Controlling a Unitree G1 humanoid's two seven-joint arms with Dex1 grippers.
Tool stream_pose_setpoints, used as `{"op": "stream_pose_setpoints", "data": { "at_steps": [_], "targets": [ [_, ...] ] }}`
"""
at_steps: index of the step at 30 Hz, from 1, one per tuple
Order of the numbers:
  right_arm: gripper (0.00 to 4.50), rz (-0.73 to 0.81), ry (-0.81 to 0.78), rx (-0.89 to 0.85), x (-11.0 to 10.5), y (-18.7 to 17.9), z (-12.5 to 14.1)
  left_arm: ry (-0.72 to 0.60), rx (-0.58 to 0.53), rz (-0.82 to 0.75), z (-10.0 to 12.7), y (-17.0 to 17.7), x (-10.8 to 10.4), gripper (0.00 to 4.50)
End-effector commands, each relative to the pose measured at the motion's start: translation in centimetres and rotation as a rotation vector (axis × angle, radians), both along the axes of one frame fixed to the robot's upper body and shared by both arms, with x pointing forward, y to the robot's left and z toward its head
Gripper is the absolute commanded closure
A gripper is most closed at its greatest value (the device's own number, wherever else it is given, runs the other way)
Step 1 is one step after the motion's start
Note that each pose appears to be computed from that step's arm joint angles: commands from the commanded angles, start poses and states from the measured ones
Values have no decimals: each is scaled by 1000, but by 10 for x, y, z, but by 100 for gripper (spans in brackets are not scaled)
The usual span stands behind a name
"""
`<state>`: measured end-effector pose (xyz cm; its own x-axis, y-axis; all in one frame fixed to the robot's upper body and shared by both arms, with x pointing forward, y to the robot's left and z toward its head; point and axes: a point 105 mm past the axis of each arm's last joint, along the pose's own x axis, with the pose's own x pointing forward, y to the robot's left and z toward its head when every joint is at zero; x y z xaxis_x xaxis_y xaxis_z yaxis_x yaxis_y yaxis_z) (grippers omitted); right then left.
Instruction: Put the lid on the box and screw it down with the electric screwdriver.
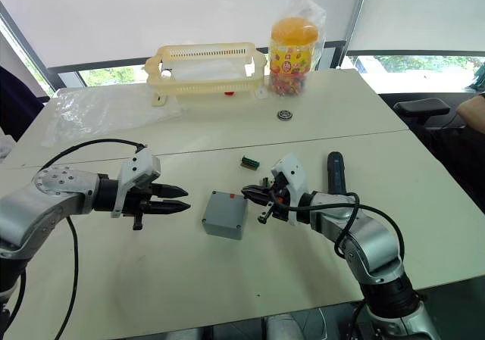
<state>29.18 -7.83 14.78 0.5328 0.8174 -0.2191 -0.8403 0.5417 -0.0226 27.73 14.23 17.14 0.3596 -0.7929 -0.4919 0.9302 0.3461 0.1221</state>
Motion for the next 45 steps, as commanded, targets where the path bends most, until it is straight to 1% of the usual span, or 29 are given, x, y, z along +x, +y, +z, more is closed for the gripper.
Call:
{"op": "stream_pose_setpoints", "data": {
  "at_steps": [1, 15, 22, 35, 36, 37, 38, 39, 41, 43, 45],
  "targets": [
    [448, 13, -47, 15, -3, 2, 10, -39, 3, -12, 6, -2, -2, 300],
    [448, 20, -17, 11, -3, 5, -1, -35, 6, -5, 4, 0, -1, 300],
    [448, 5, -17, -7, 2, 3, -8, -36, 3, -5, 5, -1, 0, 300],
    [448, 6, -38, -5, 6, 7, -7, -37, 2, -1, 5, -1, 3, 300],
    [394, 6, -41, -5, 6, 7, -6, -37, 1, -1, 5, -1, 3, 300],
    [357, 7, -52, -6, 6, 6, -4, -38, -6, -1, 7, -2, 4, 300],
    [302, 7, -59, -7, 6, 6, -3, -39, -11, -1, 8, -2, 4, 300],
    [263, 7, -70, -6, 6, 5, 0, -40, -17, -1, 9, -3, 4, 300],
    [144, 16, -97, 4, 4, 4, 9, -43, -28, -5, 12, -4, 4, 300],
    [45, 18, -137, 16, 2, 0, 23, -49, -39, -13, 15, -7, 4, 300],
    [45, 2, -169, 30, 2, -7, 41, -52, -71, -24, 21, -11, 3, 300]
  ]
}}
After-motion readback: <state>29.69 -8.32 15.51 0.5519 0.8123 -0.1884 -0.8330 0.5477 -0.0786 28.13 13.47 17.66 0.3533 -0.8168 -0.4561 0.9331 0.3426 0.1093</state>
